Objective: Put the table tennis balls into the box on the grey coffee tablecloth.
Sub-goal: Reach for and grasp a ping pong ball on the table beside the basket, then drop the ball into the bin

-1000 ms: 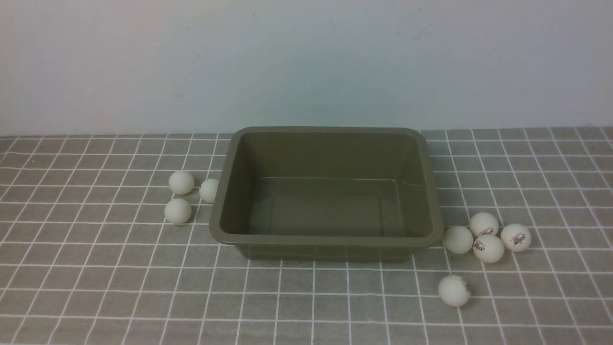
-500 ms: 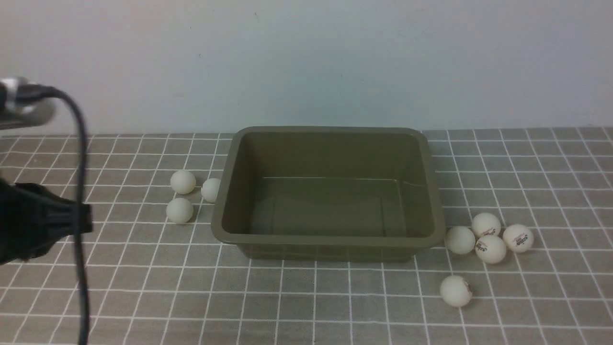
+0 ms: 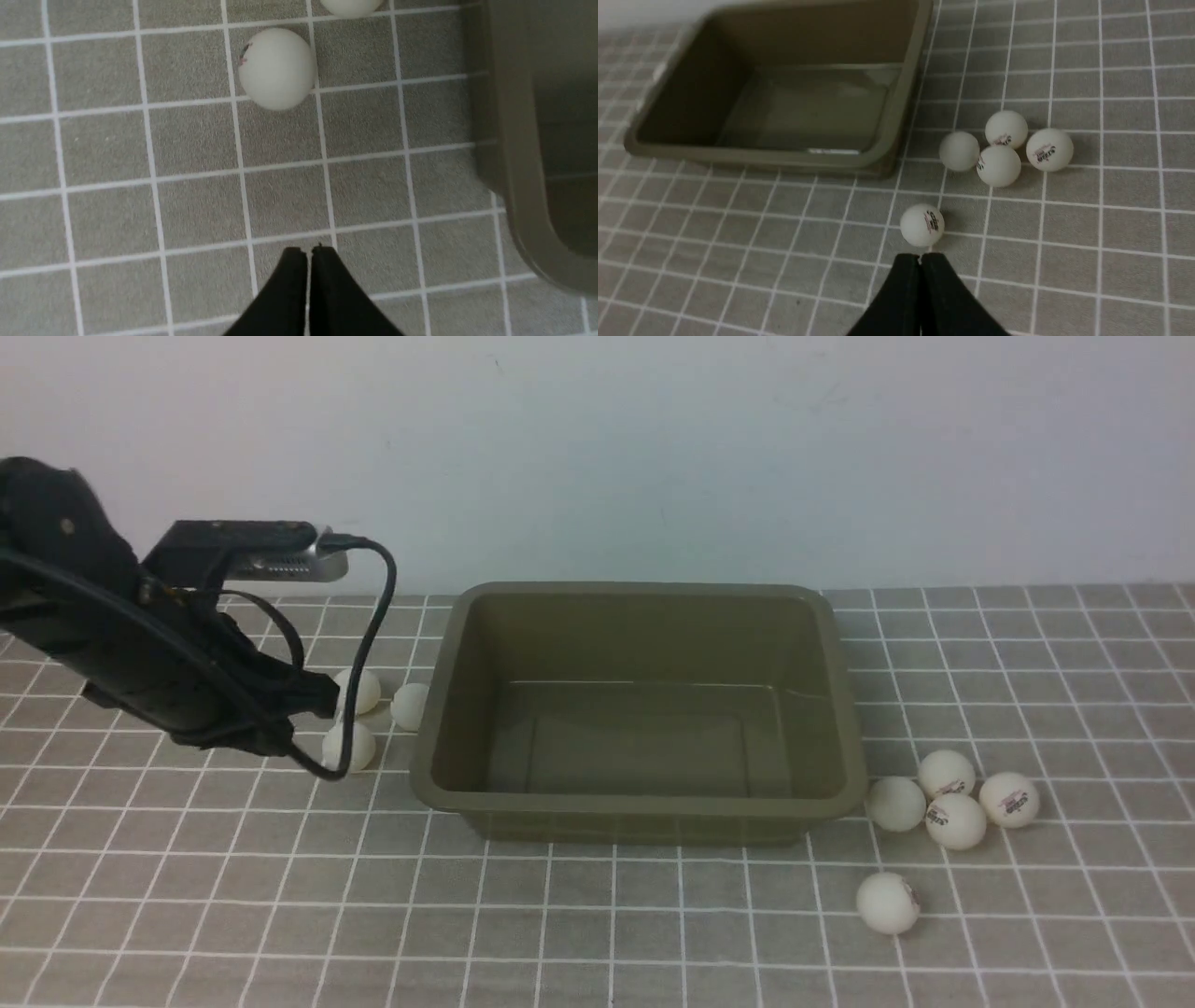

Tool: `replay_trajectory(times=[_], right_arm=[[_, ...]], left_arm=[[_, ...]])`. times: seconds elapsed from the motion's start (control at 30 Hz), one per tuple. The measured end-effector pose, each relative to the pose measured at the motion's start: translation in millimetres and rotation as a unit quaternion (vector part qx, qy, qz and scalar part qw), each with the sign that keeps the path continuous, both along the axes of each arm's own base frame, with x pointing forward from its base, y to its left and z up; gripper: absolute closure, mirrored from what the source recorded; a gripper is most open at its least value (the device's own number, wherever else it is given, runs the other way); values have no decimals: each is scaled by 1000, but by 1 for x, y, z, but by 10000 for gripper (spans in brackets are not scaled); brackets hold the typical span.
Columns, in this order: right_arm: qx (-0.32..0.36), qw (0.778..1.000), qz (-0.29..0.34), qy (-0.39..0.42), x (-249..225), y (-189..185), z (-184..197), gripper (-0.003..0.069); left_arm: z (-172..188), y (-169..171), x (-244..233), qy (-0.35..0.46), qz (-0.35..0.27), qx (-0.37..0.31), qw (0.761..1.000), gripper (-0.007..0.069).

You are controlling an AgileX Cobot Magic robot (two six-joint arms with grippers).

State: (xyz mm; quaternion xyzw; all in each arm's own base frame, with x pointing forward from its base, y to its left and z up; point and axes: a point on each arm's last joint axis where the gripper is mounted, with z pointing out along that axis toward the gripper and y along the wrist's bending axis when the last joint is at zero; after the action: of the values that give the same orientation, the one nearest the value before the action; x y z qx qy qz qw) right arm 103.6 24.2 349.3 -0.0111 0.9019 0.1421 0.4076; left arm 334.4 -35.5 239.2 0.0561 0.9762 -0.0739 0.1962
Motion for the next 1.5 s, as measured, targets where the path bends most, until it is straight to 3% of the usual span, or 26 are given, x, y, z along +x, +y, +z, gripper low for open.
replay_trajectory(times=[0.17, 0.33, 0.4, 0.57, 0.7, 0.77, 0.87, 1.03, 1.1, 1.17, 1.27, 1.4, 1.5], right_arm=[[-10, 1000, 11, 9, 17, 0, 11, 673], [-10, 1000, 11, 9, 18, 0, 11, 673], [-10, 1000, 11, 9, 18, 0, 11, 673], [-11, 1000, 12, 9, 18, 0, 11, 673], [-11, 1000, 12, 9, 18, 0, 11, 673], [-11, 1000, 12, 9, 18, 0, 11, 673], [-14, 1000, 11, 9, 18, 0, 11, 673], [-57, 996, -46, 41, 26, -13, 4, 673], [-70, 994, -66, 58, 33, -17, 0, 673], [-106, 981, -108, 118, 57, -27, -17, 673], [-118, 969, -129, 175, 88, -32, -42, 673], [-107, 962, -126, 216, 129, -31, -77, 662], [-91, 962, -113, 233, 153, -28, -103, 611]], left_arm=[[-28, -2, 36, 20, -26, 12, 999, 545], [-44, -4, 64, 13, -30, 16, 999, 337], [-51, -4, 72, 6, -28, 16, 999, 221], [-74, -4, 81, 10, -24, 19, 999, 103], [-91, -4, 84, 20, -22, 21, 999, 137], [-93, -4, 84, 27, -23, 20, 999, 273], [-85, -5, 83, 40, -29, 19, 999, 277], [-1, -8, 69, 6, -48, 11, 999, 272], [16, -12, 65, -11, -50, 2, 999, 272], [52, -34, 50, -53, -75, -33, 995, 272], [65, -70, 37, -64, -122, -70, 988, 272], [49, -109, 31, -40, -175, -74, 981, 272], [29, -130, 32, -16, -193, -73, 978, 272]])
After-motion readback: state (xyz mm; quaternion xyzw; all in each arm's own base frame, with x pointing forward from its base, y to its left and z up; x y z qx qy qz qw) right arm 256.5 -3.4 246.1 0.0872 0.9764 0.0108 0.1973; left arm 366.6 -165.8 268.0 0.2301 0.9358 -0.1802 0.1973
